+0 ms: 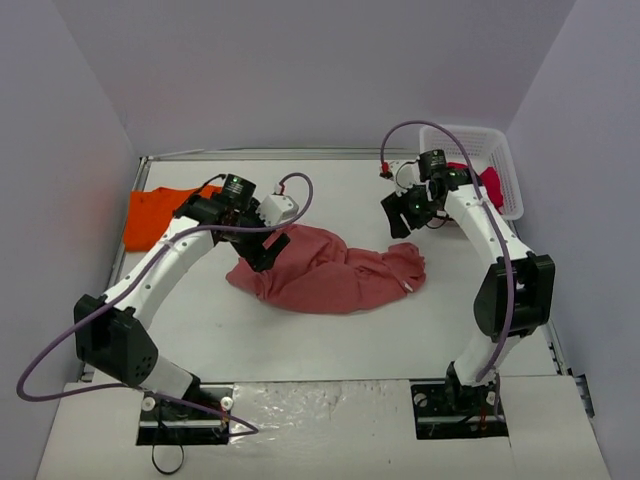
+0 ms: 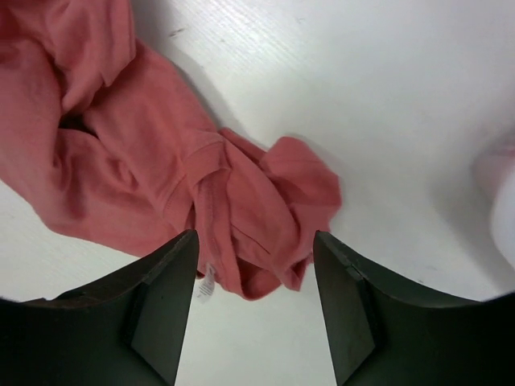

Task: Fold and stack the t-shirts
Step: Flatten out the tshirt

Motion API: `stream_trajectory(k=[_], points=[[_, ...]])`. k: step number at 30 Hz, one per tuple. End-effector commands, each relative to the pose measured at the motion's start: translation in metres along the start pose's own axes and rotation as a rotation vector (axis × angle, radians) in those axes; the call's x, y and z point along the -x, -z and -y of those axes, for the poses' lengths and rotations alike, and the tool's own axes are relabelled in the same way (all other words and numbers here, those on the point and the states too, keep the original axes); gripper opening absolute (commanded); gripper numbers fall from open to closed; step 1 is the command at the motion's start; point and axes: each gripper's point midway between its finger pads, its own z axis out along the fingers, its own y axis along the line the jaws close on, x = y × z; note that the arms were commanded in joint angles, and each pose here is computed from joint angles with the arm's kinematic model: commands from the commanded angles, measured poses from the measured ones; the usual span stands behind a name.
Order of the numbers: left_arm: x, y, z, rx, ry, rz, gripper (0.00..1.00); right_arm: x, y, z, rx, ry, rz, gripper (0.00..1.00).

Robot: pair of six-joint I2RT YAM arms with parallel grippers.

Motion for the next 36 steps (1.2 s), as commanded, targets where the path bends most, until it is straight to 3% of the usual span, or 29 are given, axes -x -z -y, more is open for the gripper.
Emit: stream_trajectory(k=[1, 2, 14, 31, 36], points=[[-0.001, 0.007, -0.015, 0.029, 0.100, 0.030, 0.81, -0.021, -0.023, -0.029, 0.181, -0.020, -0.077, 0.54], [0.000, 0.008, -0.019, 0.032, 0.120, 0.041, 0.82, -0.025, -0.027, -0.034, 0.210, -0.024, -0.089, 0.49], [-0.017, 0.006, -0.051, 0.074, 0.245, 0.058, 0.81, -0.043, -0.069, -0.053, 0.401, -0.045, -0.153, 0.48], [-0.029, -0.007, -0.055, 0.063, 0.273, 0.045, 0.81, -0.054, -0.094, -0.062, 0.438, -0.015, -0.213, 0.46], [-0.029, -0.010, -0.055, 0.057, 0.278, 0.047, 0.81, -0.047, -0.093, -0.060, 0.430, -0.010, -0.197, 0.39]])
